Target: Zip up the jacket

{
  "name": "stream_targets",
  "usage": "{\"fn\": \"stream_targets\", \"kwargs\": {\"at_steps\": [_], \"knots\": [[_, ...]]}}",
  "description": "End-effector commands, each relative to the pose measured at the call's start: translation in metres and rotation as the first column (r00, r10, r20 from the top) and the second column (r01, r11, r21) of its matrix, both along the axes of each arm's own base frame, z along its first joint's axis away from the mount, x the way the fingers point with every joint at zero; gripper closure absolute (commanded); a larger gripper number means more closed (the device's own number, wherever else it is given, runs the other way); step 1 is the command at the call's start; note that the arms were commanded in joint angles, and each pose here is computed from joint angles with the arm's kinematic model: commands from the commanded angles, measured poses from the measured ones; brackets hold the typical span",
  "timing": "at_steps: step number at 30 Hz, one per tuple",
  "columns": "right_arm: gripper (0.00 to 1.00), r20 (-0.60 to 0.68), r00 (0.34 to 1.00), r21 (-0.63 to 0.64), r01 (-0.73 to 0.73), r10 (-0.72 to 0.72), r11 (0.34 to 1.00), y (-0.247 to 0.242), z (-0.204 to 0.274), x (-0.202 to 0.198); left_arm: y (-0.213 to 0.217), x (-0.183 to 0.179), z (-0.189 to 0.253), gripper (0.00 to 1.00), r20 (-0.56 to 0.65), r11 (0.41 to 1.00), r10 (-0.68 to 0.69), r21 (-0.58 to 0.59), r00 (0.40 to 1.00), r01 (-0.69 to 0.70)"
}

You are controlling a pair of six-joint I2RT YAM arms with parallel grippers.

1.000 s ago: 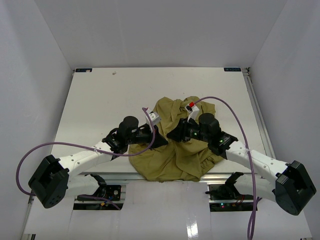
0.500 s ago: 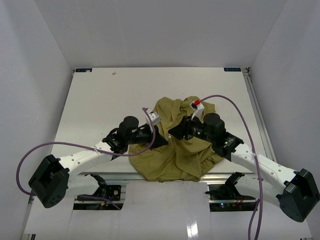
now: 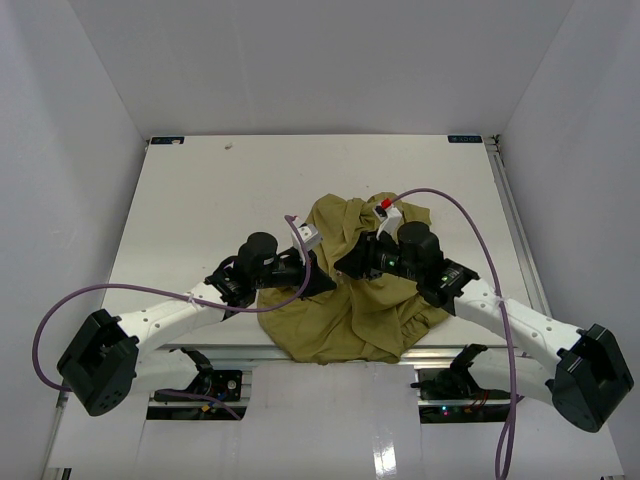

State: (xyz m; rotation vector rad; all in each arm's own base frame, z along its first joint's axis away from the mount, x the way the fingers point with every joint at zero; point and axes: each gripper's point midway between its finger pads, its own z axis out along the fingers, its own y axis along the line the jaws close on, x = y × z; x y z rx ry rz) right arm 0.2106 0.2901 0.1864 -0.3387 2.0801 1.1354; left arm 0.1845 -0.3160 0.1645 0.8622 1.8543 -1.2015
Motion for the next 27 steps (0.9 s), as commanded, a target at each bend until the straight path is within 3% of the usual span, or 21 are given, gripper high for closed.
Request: {"fn": "stream_targets", "kwargs": {"at_steps": [1, 27], "knots": [[0.57, 0.009, 1.0, 0.031, -0.02, 0.02, 0.999, 0.009, 0.019, 0.002, -0.002, -0.002, 0.007, 1.0, 0.031, 1.0, -0.022, -0.019, 0.999, 0.023], [0.66, -0.012, 0.994, -0.001, -0.109, 0.109, 0.994, 0.024, 0.009, 0.0, -0.002, -0.002, 0.002, 1.0, 0.026, 1.0, -0.023, -0.006, 0.999, 0.023]]}}
